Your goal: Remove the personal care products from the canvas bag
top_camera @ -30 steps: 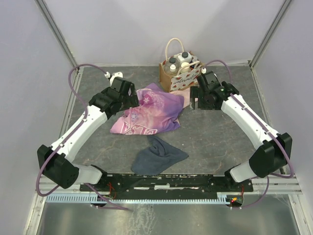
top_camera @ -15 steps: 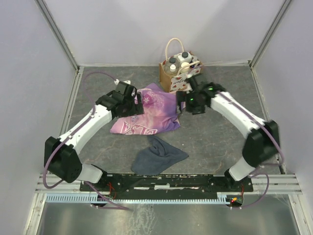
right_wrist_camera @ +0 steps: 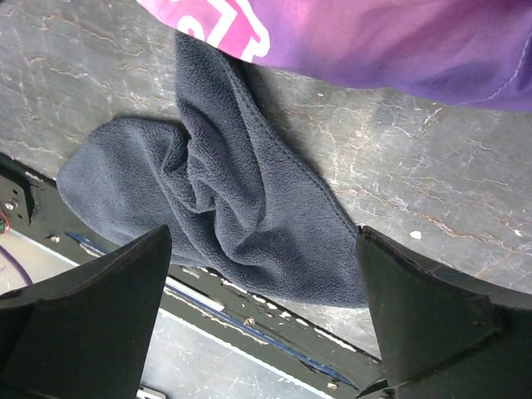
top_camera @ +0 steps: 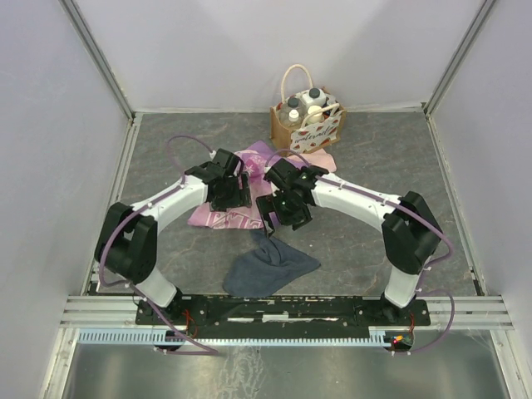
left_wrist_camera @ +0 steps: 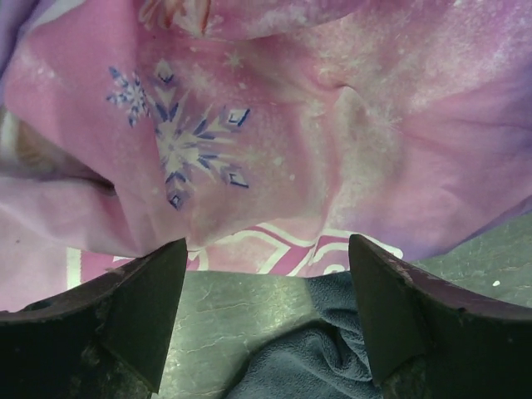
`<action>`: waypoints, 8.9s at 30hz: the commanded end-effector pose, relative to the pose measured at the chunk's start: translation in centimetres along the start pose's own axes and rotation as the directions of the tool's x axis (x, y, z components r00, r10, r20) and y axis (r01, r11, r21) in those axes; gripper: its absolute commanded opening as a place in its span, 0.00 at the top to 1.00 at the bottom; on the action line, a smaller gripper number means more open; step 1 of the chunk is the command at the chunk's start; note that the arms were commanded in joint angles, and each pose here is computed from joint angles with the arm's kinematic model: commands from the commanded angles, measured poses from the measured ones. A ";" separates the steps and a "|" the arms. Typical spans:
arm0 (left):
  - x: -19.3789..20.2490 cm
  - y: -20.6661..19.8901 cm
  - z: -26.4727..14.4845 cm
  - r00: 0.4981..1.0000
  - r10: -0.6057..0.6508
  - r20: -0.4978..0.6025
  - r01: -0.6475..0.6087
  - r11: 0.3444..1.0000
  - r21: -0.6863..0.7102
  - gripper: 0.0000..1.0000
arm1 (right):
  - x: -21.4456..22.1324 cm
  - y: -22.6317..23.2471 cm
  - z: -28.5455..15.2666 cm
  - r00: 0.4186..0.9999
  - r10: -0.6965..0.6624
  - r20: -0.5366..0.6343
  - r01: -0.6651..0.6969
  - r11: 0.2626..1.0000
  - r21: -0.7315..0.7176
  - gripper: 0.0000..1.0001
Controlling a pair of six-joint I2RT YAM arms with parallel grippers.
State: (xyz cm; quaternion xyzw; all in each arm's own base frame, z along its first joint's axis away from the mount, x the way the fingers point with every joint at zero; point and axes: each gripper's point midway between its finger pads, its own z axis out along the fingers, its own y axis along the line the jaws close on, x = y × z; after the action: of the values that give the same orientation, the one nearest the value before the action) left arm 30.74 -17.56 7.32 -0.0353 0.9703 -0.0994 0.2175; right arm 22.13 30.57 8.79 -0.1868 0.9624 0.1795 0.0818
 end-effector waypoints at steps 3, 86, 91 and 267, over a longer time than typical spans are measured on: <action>-1.1 -4.5 -0.6 0.998 0.022 0.054 -0.027 0.995 0.093 0.16 | -1.3 -2.8 -1.5 0.995 0.007 0.099 -0.026 0.982 0.187 0.00; -15.0 3.3 -5.8 0.935 -0.231 0.269 0.256 0.965 -0.062 0.23 | -2.8 -11.5 -16.7 0.870 0.120 0.478 -0.280 0.918 0.280 0.00; -4.9 -4.1 -3.6 0.992 -0.109 0.069 0.106 0.994 0.037 0.23 | -3.3 -12.3 -19.1 0.833 0.107 0.542 -0.321 0.892 0.317 0.00; -31.3 -6.1 4.6 0.749 -0.609 0.260 0.413 0.737 0.535 0.21 | -37.9 -36.2 -22.1 0.129 0.781 0.612 -0.457 0.594 -0.662 0.00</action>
State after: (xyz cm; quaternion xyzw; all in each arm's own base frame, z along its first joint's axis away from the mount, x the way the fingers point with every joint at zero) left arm 56.53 -17.28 12.25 -0.2761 0.8689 -0.2476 0.3280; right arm 66.58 0.75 24.41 0.3445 0.7643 0.3174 0.4432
